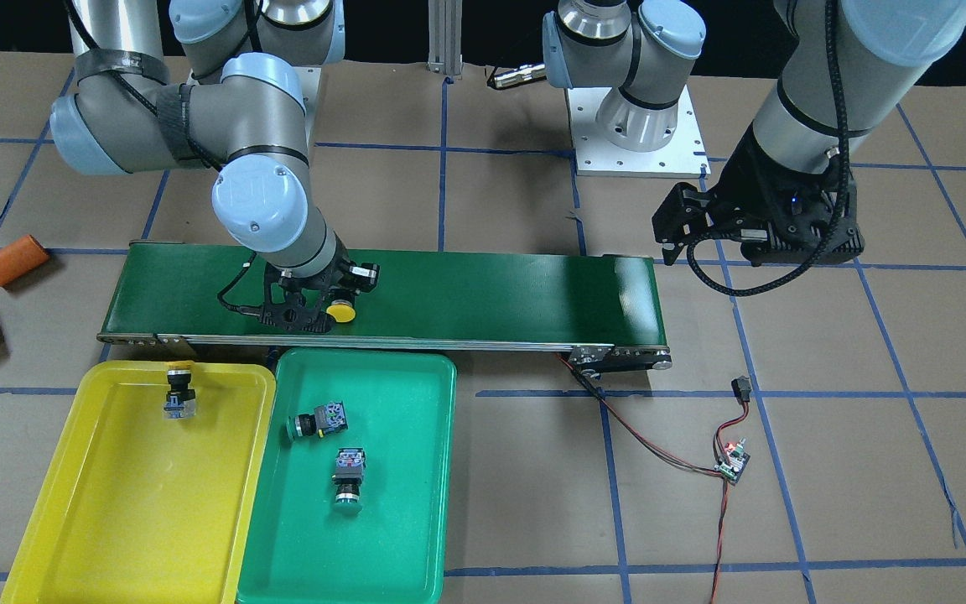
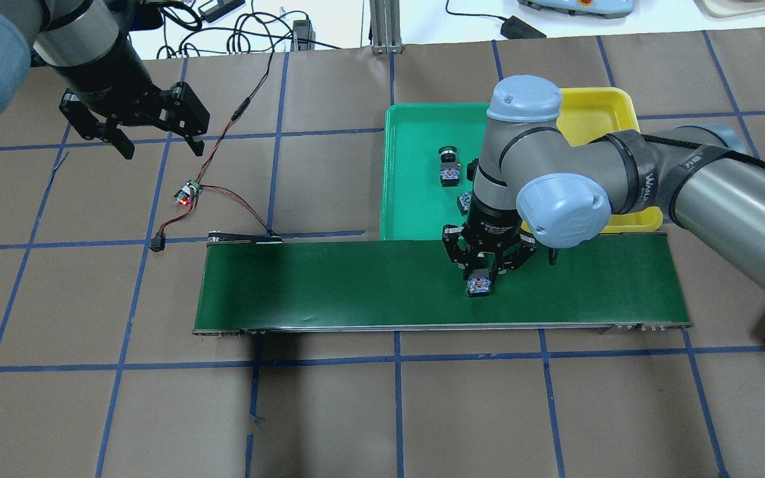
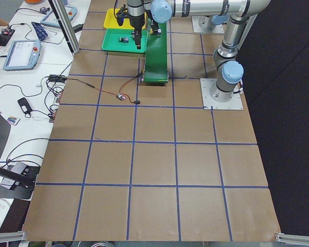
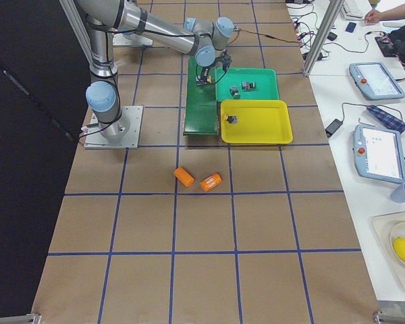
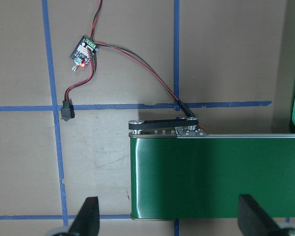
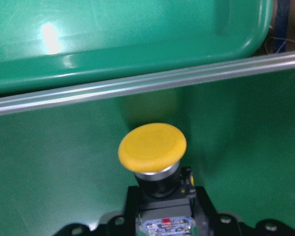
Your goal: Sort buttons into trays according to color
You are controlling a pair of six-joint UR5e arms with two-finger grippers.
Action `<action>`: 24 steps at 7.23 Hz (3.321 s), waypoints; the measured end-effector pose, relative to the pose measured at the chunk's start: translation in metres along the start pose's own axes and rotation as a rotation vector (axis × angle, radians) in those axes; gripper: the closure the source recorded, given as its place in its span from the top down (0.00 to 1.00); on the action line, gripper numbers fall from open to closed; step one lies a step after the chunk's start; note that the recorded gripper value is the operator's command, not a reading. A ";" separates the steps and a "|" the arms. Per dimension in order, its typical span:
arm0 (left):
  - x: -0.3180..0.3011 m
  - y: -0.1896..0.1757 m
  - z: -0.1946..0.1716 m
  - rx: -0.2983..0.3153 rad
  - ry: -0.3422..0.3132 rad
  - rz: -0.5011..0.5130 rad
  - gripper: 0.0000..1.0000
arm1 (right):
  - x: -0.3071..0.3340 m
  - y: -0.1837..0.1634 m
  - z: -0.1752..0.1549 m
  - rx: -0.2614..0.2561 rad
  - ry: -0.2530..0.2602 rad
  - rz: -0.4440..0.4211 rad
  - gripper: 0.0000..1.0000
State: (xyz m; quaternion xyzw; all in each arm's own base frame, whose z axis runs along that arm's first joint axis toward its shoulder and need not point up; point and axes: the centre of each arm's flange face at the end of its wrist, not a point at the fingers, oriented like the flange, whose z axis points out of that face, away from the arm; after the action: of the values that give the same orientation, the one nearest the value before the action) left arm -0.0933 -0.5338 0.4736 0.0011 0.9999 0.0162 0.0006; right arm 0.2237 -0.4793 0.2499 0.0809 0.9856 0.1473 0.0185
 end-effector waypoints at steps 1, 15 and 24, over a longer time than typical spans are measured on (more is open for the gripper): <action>0.000 0.000 0.000 -0.001 0.000 0.000 1.00 | 0.000 -0.002 -0.008 0.018 -0.001 -0.004 0.00; 0.000 0.000 -0.001 0.001 0.000 -0.001 1.00 | 0.136 -0.119 -0.122 0.309 0.104 -0.158 1.00; -0.001 -0.003 -0.007 0.010 0.000 -0.009 1.00 | 0.076 0.093 -0.198 0.211 0.084 -0.083 1.00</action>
State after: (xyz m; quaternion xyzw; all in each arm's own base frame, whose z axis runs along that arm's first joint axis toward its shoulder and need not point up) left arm -0.0927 -0.5367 0.4804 -0.0034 0.9999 0.0115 0.0008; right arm 0.1514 -0.4353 0.4653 0.0355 0.9980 0.0450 -0.0252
